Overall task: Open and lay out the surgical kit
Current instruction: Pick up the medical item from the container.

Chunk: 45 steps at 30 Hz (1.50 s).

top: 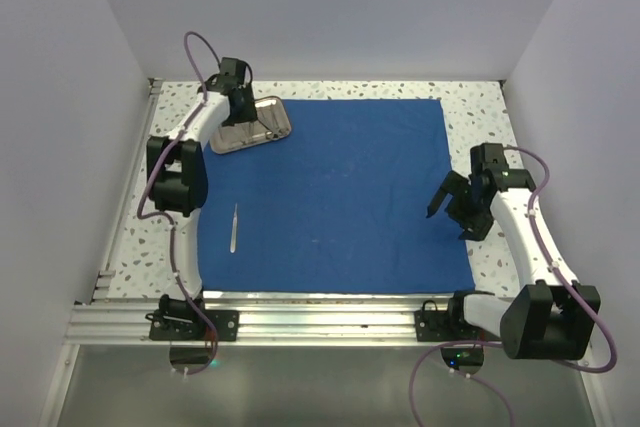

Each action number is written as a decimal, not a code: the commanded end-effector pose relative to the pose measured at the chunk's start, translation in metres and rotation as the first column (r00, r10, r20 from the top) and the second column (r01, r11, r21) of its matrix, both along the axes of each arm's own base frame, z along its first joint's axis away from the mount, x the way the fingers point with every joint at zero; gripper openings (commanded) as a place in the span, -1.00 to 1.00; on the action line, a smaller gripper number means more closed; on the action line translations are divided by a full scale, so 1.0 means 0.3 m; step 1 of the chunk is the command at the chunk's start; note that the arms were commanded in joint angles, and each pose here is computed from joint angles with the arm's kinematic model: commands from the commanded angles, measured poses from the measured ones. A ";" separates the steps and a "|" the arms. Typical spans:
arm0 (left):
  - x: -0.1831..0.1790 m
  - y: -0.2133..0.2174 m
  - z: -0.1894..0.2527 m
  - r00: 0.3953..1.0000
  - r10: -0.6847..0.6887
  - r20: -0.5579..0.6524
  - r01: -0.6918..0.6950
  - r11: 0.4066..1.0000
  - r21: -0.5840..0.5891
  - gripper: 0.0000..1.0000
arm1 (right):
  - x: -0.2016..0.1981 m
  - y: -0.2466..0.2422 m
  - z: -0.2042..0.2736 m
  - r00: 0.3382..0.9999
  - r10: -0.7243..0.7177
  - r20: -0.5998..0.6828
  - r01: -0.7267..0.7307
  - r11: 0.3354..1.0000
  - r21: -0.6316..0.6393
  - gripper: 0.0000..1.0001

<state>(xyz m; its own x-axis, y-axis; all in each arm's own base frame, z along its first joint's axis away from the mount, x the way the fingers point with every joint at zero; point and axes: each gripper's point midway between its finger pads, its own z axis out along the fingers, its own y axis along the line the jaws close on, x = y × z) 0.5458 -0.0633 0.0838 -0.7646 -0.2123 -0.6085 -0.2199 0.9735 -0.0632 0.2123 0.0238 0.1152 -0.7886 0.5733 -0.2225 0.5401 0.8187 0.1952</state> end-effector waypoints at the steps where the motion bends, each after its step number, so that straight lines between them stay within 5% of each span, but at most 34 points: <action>1: 0.049 0.049 -0.027 0.998 0.054 -0.027 -0.053 0.999 0.013 0.14 | -0.031 -0.001 0.005 0.999 0.034 -0.006 -0.034 0.999 -0.018 0.86; 14: 0.151 0.162 -0.110 0.991 0.136 -0.019 -0.136 0.990 -0.025 0.12 | 0.001 -0.008 -0.026 0.997 0.061 -0.038 -0.062 0.997 -0.043 0.87; 30: 0.081 0.284 -0.183 0.971 0.222 -0.090 -0.221 0.975 0.016 0.01 | 0.005 -0.011 -0.039 0.998 0.036 -0.046 -0.038 0.998 -0.045 0.88; 40: 0.125 0.293 -0.004 0.986 0.161 0.054 -0.159 0.987 -0.039 0.02 | -0.001 -0.009 -0.037 0.999 0.024 -0.038 -0.026 0.999 -0.042 0.88; 45: 0.151 0.278 -0.035 0.987 0.158 0.033 -0.156 0.985 -0.069 -0.22 | -0.005 -0.009 -0.034 0.999 0.021 -0.035 -0.023 0.999 -0.042 0.88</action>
<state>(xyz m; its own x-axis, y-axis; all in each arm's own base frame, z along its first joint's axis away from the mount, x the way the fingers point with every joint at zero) 0.5717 0.0153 0.0369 -0.7502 -0.3593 -0.5551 -0.3786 0.9217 -0.0849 0.2099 0.0219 0.1009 -0.8168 0.5441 -0.1919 0.5270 0.8390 0.1355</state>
